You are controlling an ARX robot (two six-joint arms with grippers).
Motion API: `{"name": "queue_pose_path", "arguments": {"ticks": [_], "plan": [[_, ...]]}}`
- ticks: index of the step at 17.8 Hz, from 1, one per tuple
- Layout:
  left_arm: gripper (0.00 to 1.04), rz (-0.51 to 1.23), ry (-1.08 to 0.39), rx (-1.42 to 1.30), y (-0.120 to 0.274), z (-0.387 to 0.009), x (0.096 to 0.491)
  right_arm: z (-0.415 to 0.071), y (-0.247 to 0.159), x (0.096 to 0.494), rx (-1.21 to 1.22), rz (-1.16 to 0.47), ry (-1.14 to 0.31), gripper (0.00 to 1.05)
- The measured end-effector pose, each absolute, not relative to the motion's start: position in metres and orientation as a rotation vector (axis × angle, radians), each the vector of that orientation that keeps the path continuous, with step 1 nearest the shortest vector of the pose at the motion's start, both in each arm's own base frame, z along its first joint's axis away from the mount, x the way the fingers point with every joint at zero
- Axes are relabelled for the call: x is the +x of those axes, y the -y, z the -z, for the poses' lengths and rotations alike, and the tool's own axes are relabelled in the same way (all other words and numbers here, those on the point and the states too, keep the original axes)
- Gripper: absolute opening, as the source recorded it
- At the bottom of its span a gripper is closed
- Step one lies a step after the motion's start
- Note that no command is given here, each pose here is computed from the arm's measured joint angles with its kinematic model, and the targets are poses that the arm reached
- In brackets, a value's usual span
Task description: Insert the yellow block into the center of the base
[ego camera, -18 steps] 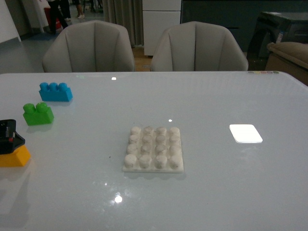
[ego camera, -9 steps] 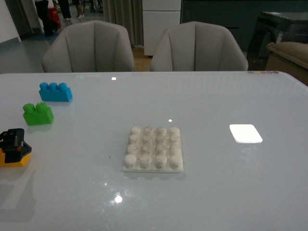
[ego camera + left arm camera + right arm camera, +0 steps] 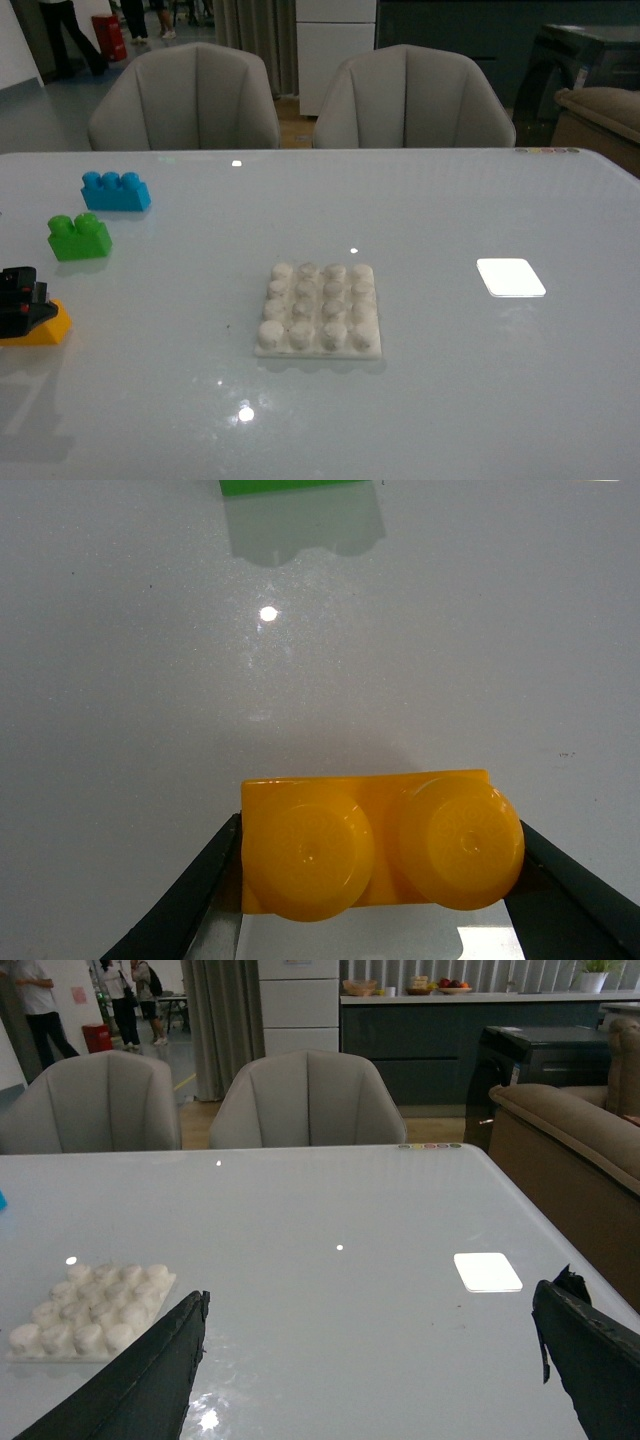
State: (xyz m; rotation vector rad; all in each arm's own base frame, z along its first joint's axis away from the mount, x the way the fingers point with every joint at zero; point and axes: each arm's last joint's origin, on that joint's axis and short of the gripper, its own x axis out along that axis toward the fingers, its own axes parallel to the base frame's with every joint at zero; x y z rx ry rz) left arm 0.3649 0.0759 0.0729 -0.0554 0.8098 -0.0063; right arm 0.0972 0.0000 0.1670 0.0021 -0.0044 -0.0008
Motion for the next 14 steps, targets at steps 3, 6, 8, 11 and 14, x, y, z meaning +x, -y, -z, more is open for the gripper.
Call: {"name": "queue_pose_path", "arguments": {"ticks": [3, 6, 8, 11, 14], "plan": [[0.64, 0.004, -0.811, -0.055, -0.076, -0.074, 0.365, -0.167, 0.0, 0.097, 0.002, 0.001, 0.004, 0.98], [0.63, -0.017, -0.847, -0.059, -0.07, -0.085, 0.358, -0.167, 0.0, 0.097, 0.002, 0.001, 0.004, 0.98], [0.63, -0.032, -0.82, -0.067, -0.059, -0.109, 0.35, -0.167, 0.0, 0.097, 0.002, 0.0, 0.005, 0.98], [0.63, -0.018, -0.755, -0.041, -0.021, -0.149, 0.323, -0.167, 0.0, 0.097, 0.002, 0.0, 0.005, 0.98], [0.63, 0.045, -0.725, -0.037, 0.024, -0.167, 0.291, -0.167, 0.0, 0.097, 0.002, 0.0, 0.004, 0.98]]}}
